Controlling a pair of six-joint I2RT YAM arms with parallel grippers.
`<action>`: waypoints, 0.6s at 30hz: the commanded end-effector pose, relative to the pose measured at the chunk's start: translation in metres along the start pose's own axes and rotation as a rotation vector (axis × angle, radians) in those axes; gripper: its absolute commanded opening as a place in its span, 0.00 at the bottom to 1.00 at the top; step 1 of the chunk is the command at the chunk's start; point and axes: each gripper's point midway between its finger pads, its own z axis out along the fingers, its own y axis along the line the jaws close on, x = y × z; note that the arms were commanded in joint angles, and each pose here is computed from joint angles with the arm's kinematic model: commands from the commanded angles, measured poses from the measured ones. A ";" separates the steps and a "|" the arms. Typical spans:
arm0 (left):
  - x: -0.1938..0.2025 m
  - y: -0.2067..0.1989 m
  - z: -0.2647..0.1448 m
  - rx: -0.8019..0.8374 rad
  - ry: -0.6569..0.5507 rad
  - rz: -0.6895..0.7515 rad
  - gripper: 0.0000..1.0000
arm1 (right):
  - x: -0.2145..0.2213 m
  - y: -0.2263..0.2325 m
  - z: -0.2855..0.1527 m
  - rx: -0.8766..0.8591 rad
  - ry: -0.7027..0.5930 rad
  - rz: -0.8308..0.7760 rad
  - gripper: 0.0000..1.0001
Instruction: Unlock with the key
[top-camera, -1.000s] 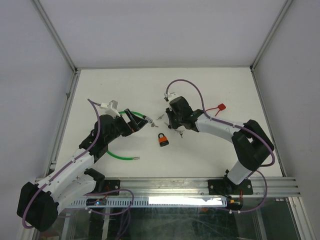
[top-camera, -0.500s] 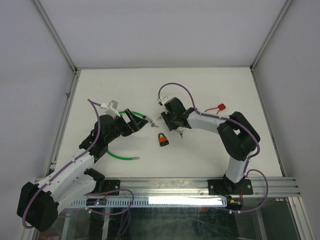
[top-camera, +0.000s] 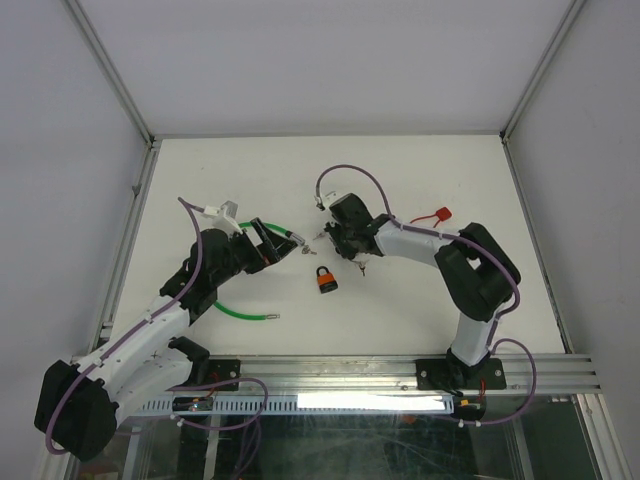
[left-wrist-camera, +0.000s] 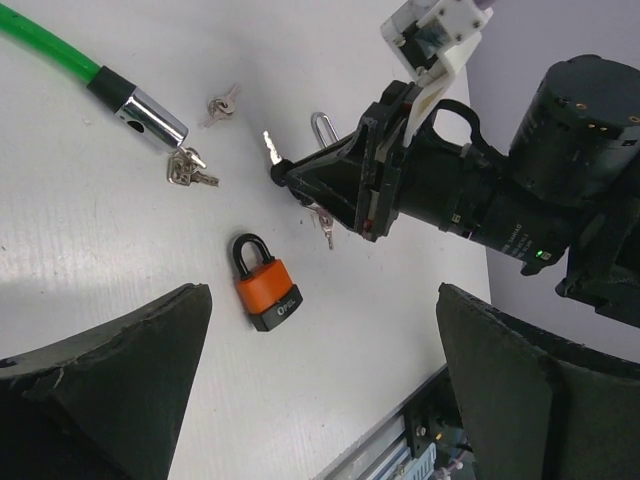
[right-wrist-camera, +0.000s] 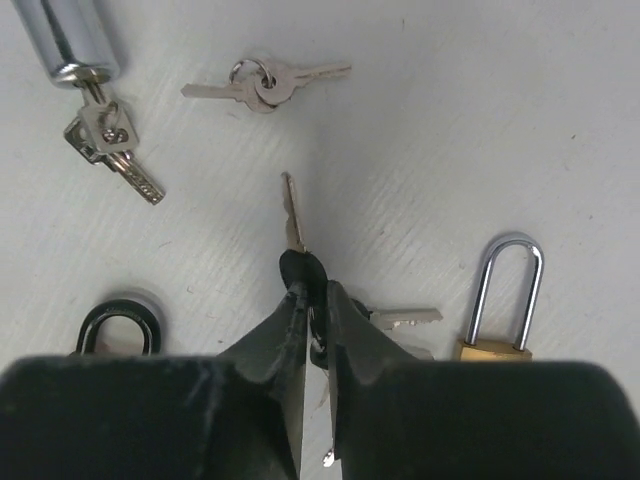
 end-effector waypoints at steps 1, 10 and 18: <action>-0.010 -0.016 0.001 0.065 -0.022 -0.014 0.99 | -0.013 0.003 -0.019 -0.027 -0.068 0.024 0.08; -0.013 -0.026 0.002 0.107 -0.024 -0.028 0.99 | -0.036 0.011 -0.053 -0.063 -0.210 0.072 0.00; -0.008 -0.037 0.009 0.170 0.011 -0.061 0.99 | -0.039 0.026 -0.085 -0.125 -0.309 0.119 0.00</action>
